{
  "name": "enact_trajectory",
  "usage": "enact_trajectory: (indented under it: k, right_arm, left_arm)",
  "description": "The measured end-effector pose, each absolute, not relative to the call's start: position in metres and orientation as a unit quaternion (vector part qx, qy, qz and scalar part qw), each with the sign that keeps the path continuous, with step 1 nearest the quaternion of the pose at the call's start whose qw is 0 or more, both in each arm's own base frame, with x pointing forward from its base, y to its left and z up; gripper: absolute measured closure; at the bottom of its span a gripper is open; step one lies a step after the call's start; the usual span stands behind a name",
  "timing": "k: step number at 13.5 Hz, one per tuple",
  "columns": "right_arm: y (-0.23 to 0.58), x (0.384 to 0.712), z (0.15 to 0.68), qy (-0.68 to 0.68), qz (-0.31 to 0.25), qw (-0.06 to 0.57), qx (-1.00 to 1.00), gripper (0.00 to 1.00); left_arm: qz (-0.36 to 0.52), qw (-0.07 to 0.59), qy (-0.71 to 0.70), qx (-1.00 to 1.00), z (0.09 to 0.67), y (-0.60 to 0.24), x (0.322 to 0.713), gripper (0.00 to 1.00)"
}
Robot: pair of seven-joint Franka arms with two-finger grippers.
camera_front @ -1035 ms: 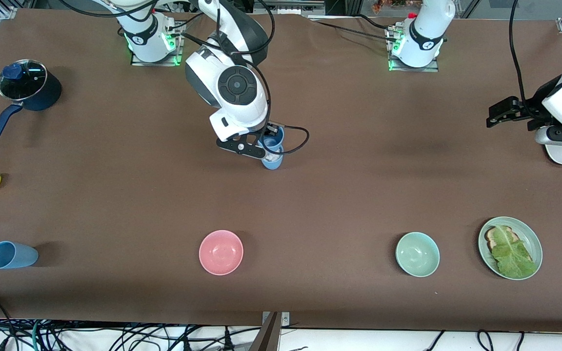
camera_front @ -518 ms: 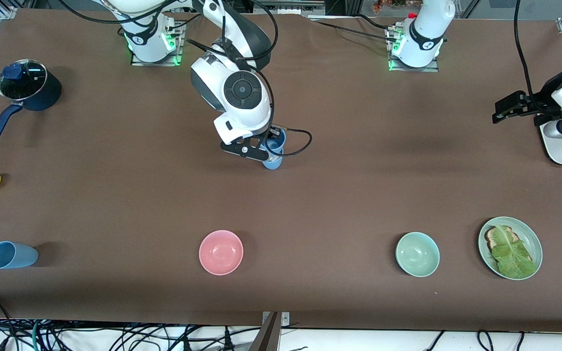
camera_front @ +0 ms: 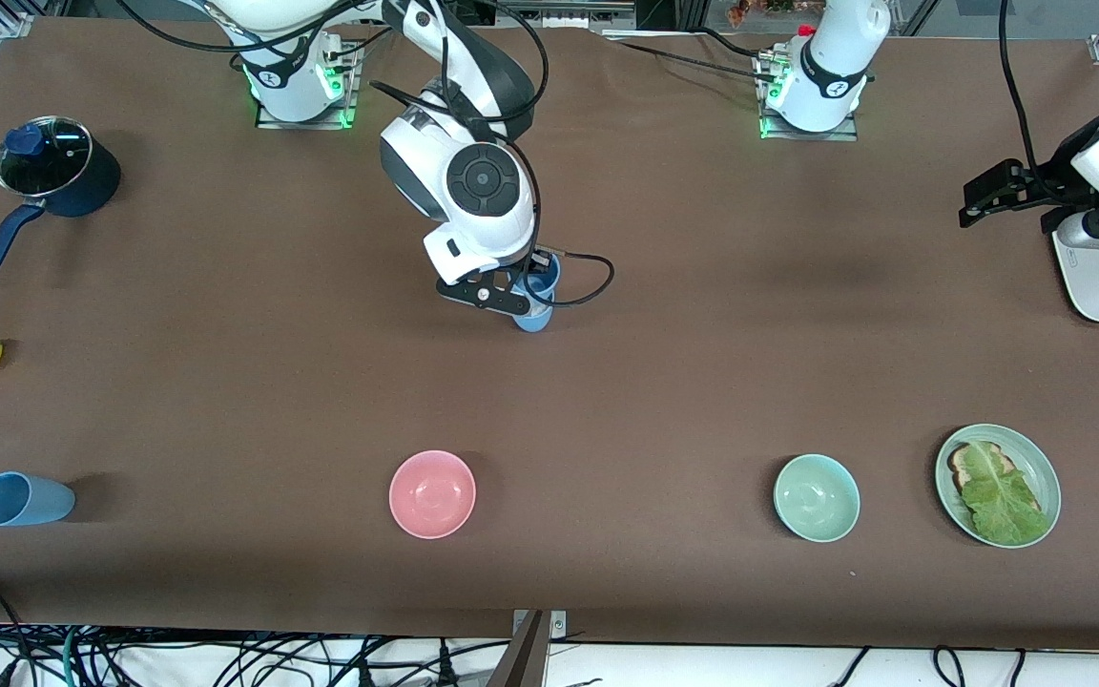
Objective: Stack blue cups with both arms
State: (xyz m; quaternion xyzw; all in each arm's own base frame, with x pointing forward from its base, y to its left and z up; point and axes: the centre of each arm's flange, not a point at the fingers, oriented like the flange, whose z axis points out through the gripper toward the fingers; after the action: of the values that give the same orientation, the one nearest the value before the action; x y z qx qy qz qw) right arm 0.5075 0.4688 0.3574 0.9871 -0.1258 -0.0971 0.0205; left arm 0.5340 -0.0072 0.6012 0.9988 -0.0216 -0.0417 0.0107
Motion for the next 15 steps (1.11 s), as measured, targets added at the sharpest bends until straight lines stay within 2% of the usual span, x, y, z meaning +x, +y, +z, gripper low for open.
enact_trajectory:
  k: [2,3,12,15]
  right_arm:
    - [0.469,0.508,0.355,-0.126,-0.098,0.021,0.987,0.95]
    - [0.469,0.508,0.355,-0.126,-0.098,0.021,0.987,0.91]
    - [0.459,0.521,0.362,-0.136,-0.091,0.015,0.986,0.01]
    - [0.439,0.537,0.374,-0.127,-0.089,0.013,0.988,0.0]
  left_arm:
    - [-0.037,0.01,-0.021,0.999,0.599,-0.007,0.529,0.01]
    - [-0.037,0.01,-0.022,0.999,0.599,-0.007,0.527,0.0]
    - [-0.039,0.01,-0.026,0.999,0.594,-0.01,0.53,0.01]
    - [-0.042,0.011,-0.027,0.999,0.59,-0.009,0.532,0.01]
